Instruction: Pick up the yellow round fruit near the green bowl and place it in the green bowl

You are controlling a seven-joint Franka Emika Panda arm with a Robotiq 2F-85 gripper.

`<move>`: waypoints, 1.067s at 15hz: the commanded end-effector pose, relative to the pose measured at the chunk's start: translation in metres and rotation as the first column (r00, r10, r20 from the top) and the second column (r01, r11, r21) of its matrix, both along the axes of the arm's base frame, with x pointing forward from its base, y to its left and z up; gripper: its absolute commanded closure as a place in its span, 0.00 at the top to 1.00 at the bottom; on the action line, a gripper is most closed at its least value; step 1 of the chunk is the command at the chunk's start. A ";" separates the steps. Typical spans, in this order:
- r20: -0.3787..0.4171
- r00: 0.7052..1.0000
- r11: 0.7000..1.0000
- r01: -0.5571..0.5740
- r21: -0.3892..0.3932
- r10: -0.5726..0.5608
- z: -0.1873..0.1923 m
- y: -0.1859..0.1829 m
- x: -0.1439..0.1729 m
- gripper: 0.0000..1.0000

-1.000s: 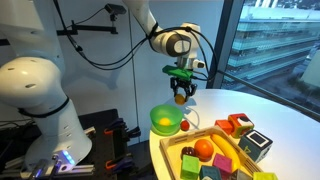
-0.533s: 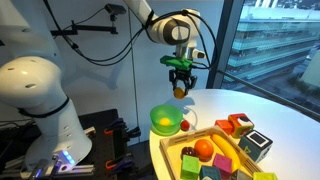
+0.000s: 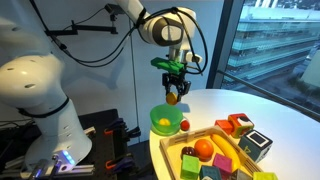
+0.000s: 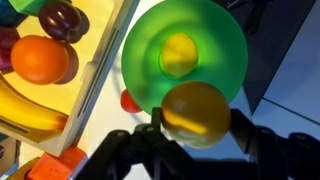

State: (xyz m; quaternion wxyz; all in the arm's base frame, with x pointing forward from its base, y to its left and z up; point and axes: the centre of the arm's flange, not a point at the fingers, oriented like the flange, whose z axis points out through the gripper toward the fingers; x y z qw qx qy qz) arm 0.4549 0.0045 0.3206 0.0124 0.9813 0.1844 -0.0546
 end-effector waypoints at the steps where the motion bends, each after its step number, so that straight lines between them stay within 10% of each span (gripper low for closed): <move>1: -0.007 1.000 1.000 0.010 0.001 -0.010 -0.009 -0.015 -0.025 0.44; 10: 0.070 0.997 1.000 0.021 0.005 -0.021 -0.054 -0.021 -0.052 0.44; 12: 0.067 0.997 1.000 0.023 0.011 -0.024 -0.056 -0.021 -0.054 0.93; 16: 0.053 0.998 1.000 0.030 0.008 -0.030 -0.049 -0.021 -0.050 1.00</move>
